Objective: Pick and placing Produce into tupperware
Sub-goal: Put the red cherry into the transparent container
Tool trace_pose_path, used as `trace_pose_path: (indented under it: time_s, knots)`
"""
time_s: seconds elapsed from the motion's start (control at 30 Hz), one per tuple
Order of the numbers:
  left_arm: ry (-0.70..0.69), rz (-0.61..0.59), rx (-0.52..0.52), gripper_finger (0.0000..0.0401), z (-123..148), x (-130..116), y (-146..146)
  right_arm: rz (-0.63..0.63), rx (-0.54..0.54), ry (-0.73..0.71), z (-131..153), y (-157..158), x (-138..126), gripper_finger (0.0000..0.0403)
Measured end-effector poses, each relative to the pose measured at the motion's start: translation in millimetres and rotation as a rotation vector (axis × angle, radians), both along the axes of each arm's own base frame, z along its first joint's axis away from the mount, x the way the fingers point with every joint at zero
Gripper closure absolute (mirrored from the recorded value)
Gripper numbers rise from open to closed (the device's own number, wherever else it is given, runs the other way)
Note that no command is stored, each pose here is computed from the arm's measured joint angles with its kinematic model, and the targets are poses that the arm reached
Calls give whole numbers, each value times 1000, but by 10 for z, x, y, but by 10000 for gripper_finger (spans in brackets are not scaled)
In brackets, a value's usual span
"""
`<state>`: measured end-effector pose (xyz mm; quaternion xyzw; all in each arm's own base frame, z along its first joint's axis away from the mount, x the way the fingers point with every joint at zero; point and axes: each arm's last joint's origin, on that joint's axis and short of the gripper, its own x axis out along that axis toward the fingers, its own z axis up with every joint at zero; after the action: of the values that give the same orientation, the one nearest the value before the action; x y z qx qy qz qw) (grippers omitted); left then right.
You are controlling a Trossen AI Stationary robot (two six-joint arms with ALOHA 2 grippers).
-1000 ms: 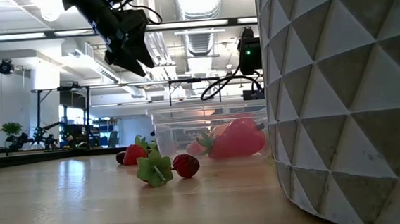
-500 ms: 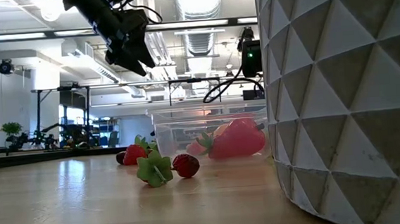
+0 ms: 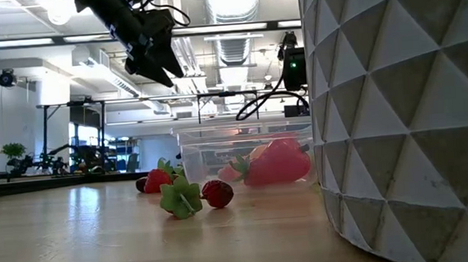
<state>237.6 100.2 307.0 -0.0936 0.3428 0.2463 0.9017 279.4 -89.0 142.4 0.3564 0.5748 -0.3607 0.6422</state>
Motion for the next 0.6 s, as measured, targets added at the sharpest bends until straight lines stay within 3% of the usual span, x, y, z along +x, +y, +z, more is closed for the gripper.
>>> trace_pose_path:
  time_s: [0.33,0.6]
  knots:
    - [-32,38,-33,88,8,7,3,46,30,-33,62,15,-3,312]
    - [-126,177,-207,88,3,32,-48,130,5,-131,327,45,-38,311]
